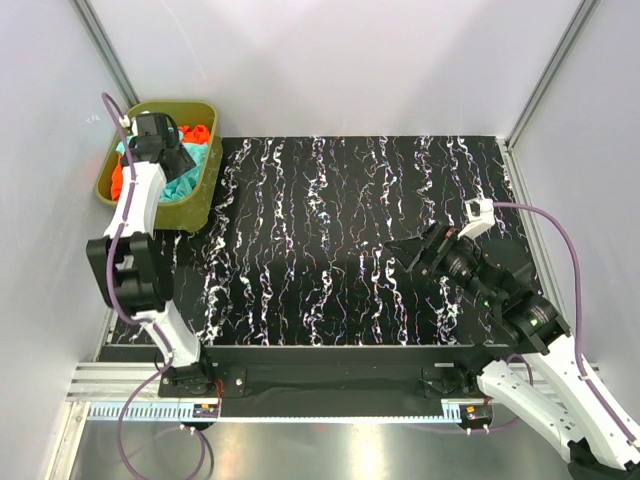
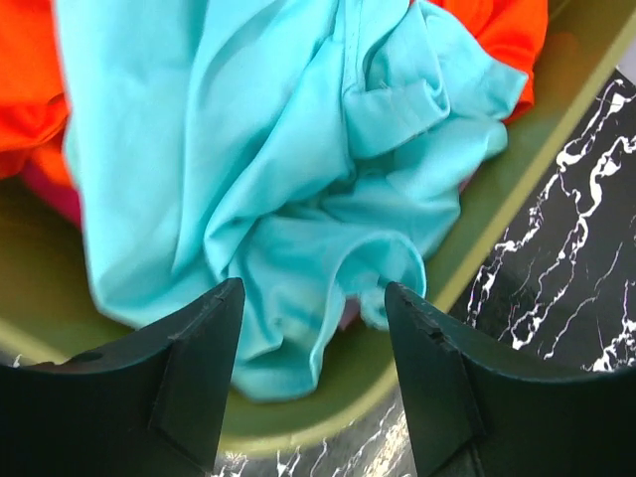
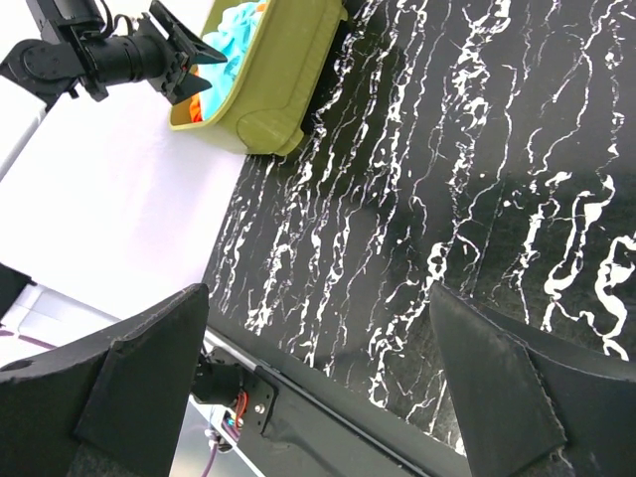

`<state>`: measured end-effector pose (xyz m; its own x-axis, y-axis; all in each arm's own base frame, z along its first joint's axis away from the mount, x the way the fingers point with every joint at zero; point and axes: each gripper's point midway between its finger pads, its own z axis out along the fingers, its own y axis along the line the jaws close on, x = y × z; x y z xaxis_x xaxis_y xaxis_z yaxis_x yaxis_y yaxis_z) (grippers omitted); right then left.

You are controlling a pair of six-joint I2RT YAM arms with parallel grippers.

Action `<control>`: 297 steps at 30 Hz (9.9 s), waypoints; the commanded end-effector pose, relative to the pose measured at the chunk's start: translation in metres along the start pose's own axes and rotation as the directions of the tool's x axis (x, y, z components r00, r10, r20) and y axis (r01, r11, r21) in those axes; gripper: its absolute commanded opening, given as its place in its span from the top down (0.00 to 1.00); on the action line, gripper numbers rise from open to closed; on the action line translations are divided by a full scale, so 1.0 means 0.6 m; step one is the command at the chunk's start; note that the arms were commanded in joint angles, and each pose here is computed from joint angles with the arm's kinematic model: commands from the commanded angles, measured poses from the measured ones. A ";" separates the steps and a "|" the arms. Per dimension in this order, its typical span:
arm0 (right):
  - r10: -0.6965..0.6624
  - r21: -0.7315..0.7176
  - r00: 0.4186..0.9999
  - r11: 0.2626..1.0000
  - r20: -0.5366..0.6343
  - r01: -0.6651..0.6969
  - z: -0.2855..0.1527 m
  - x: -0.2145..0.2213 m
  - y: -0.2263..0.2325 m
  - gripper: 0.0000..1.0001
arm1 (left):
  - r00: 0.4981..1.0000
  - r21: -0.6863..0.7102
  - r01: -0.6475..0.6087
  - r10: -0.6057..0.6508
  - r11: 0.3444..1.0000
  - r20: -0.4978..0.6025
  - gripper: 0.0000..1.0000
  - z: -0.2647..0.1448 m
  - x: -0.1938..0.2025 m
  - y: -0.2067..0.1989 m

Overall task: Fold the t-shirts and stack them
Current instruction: Grab the tshirt from the pile, then move the tshirt to the center of the board, then flatten the tshirt out

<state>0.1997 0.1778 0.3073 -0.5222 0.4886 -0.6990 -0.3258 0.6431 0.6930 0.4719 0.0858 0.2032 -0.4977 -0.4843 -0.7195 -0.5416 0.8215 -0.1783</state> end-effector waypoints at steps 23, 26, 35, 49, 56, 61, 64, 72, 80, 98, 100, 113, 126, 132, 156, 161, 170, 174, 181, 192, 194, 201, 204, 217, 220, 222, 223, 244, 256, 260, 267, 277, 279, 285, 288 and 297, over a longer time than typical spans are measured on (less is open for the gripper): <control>-0.068 0.005 0.993 0.998 0.101 0.067 0.019 -0.042 0.007 0.00 | 0.933 0.646 -0.098 -0.156 0.757 0.325 1.00 -0.270 -0.268 -0.272; -0.098 0.020 0.990 0.995 0.100 0.097 0.023 -0.038 -0.004 0.00 | 0.883 0.732 -0.162 -0.235 0.661 0.407 1.00 -0.393 -0.309 -0.305; -0.077 0.009 0.992 0.997 0.101 0.076 0.012 -0.031 -0.005 0.00 | 0.745 0.961 -0.242 -0.609 0.133 0.272 1.00 -0.759 -0.343 -0.289; 0.069 0.370 0.987 0.922 0.144 -0.118 -0.034 -0.003 -0.132 0.02 | 0.975 0.933 0.210 0.001 0.292 -0.220 1.00 -0.460 0.224 -0.342; 0.142 0.458 0.987 0.875 0.071 -0.159 0.012 0.044 -0.172 0.04 | 0.933 0.865 0.179 0.198 0.469 -0.301 1.00 -0.374 0.381 -0.287; 0.204 0.529 0.978 0.834 -0.034 -0.155 0.070 0.082 -0.187 0.09 | 0.948 0.852 0.122 0.193 0.509 -0.251 1.00 -0.376 0.371 -0.268; 0.251 0.525 0.966 0.831 -0.057 -0.185 0.112 0.101 -0.191 0.14 | 0.945 0.828 0.087 0.218 0.555 -0.245 1.00 -0.365 0.380 -0.249; 0.249 0.419 0.951 0.895 -0.185 -0.153 0.200 0.174 -0.211 0.26 | 0.926 0.784 0.074 0.250 0.617 -0.284 1.00 -0.346 0.422 -0.209; 0.211 0.480 0.948 0.874 -0.240 -0.072 0.208 0.212 -0.271 0.27 | 0.909 0.734 0.034 0.284 0.678 -0.304 0.81 -0.311 0.442 -0.195; 0.228 0.419 0.916 0.905 -0.330 -0.074 0.262 0.266 -0.306 0.94 | 0.833 0.574 -0.166 0.425 0.802 -0.353 0.36 -0.336 0.590 -0.069; 0.238 0.424 0.921 0.901 -0.308 -0.091 0.261 0.250 -0.313 1.00 | 0.817 0.585 -0.183 0.453 0.790 -0.356 0.33 -0.338 0.609 -0.074; 0.056 0.532 0.998 0.845 -0.003 -0.046 0.094 -0.024 -0.257 1.00 | 0.820 0.721 -0.195 0.513 0.665 -0.252 1.00 -0.419 0.595 -0.175; -0.279 0.519 0.756 0.849 0.593 -0.093 -0.261 -0.343 -0.007 1.00 | 0.940 0.949 -0.061 0.339 0.310 -0.050 1.00 -0.750 0.397 -0.259; -0.415 0.615 0.761 0.788 0.499 0.026 -0.184 -0.392 -0.017 1.00 | 0.950 0.884 -0.160 0.313 0.439 0.016 1.00 -0.672 0.388 -0.269; -0.540 0.454 0.826 0.784 0.161 0.424 0.577 -0.349 -0.320 1.00 | 0.897 0.459 0.087 0.131 0.884 -0.423 1.00 -0.241 0.470 -0.108; -0.537 0.392 0.816 0.812 0.214 0.431 0.633 -0.387 -0.292 1.00 | 0.894 0.394 0.130 0.064 0.910 -0.444 1.00 -0.198 0.454 -0.072; -0.434 0.358 0.899 0.851 0.065 0.385 0.642 -0.368 -0.277 0.39 | 0.917 0.509 0.194 0.029 0.839 -0.397 1.00 -0.209 0.361 -0.137; -0.324 0.545 0.944 0.804 0.067 0.237 0.507 -0.379 -0.270 0.32 | 0.916 0.536 0.206 0.032 0.819 -0.400 1.00 -0.212 0.361 -0.146; 0.123 0.710 0.992 0.696 0.030 -0.108 0.283 -0.181 -0.340 0.33 | 0.924 0.588 0.203 0.046 0.783 -0.380 1.00 -0.228 0.349 -0.161; 0.425 0.827 0.903 0.481 0.071 -0.291 0.180 0.030 -0.430 0.35 | 0.925 0.634 0.188 0.083 0.750 -0.372 1.00 -0.249 0.361 -0.155; 0.440 0.845 0.895 0.449 0.073 -0.290 0.183 0.049 -0.449 0.35 | 0.926 0.637 0.186 0.085 0.748 -0.369 1.00 -0.252 0.362 -0.154; 0.452 0.850 0.890 0.442 0.065 -0.287 0.207 0.089 -0.494 0.36 | 0.926 0.650 0.175 0.100 0.740 -0.363 1.00 -0.256 0.365 -0.153; 0.434 0.862 0.899 0.432 0.059 -0.266 0.210 0.097 -0.511 0.37 | 0.931 0.653 0.171 0.096 0.738 -0.352 1.00 -0.258 0.360 -0.153; 0.282 0.889 0.959 0.439 0.006 -0.134 0.170 0.033 -0.496 1.00 | 0.962 0.688 0.136 0.071 0.713 -0.264 1.00 -0.305 0.318 -0.161; 0.182 0.902 0.983 0.420 0.026 -0.102 0.107 -0.028 -0.448 1.00 | 0.982 0.655 0.069 0.063 0.752 -0.176 1.00 -0.335 0.291 -0.144; 0.118 0.896 0.992 0.432 0.052 -0.098 0.061 -0.073 -0.402 1.00 | 0.990 0.661 0.056 0.045 0.749 -0.134 1.00 -0.368 0.273 -0.135; 0.095 0.893 0.994 0.440 0.055 -0.091 0.045 -0.087 -0.386 1.00 | 0.994 0.673 0.051 0.030 0.737 -0.109 1.00 -0.388 0.262 -0.130; -0.150 0.775 0.982 0.604 -0.119 0.186 0.169 -0.205 -0.357 0.89 | 0.967 0.556 0.046 0.103 0.830 -0.233 0.99 -0.256 0.284 -0.210; 0.061 0.835 0.976 0.530 -0.208 0.145 0.254 -0.174 -0.463 0.55 | 0.966 0.536 -0.071 0.192 0.842 -0.174 0.46 -0.181 0.237 -0.271; 0.151 0.843 0.973 0.533 -0.174 0.068 0.224 -0.131 -0.451 0.53 | 0.925 0.585 0.013 0.212 0.811 -0.315 0.50 -0.178 0.347 -0.246; 0.257 0.848 0.957 0.530 -0.137 -0.022 0.199 -0.065 -0.462 0.55 | 0.884 0.581 0.060 0.227 0.812 -0.408 0.50 -0.165 0.445 -0.225; 0.287 0.800 0.947 0.597 -0.142 -0.061 0.197 -0.029 -0.451 0.56 | 0.882 0.588 0.086 0.213 0.805 -0.420 0.44 -0.112 0.480 -0.268; 0.285 0.804 0.947 0.592 -0.149 -0.052 0.191 -0.021 -0.455 0.56 | 0.888 0.588 0.074 0.215 0.805 -0.407 0.46 -0.103 0.475 -0.274; 0.278 0.803 0.946 0.595 -0.165 -0.035 0.185 -0.010 -0.461 0.56 | 0.908 0.573 0.060 0.194 0.817 -0.372 0.73 -0.121 0.443 -0.271; 0.279 0.804 0.945 0.594 -0.170 -0.031 0.185 -0.008 -0.463 0.56 | 0.914 0.556 0.019 0.210 0.831 -0.346 0.81 -0.150 0.410 -0.261; 0.288 0.815 0.940 0.580 -0.182 -0.020 0.181 0.004 -0.473 0.56 | 0.886 0.445 -0.023 0.225 0.895 -0.406 0.85 -0.153 0.418 -0.183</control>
<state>0.3725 0.0619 0.0809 -0.7395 0.5440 -0.3964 0.4813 0.8391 0.2536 0.3554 -0.1761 0.1151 -0.8275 -0.3644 -0.4271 -0.1194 0.8575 -0.5004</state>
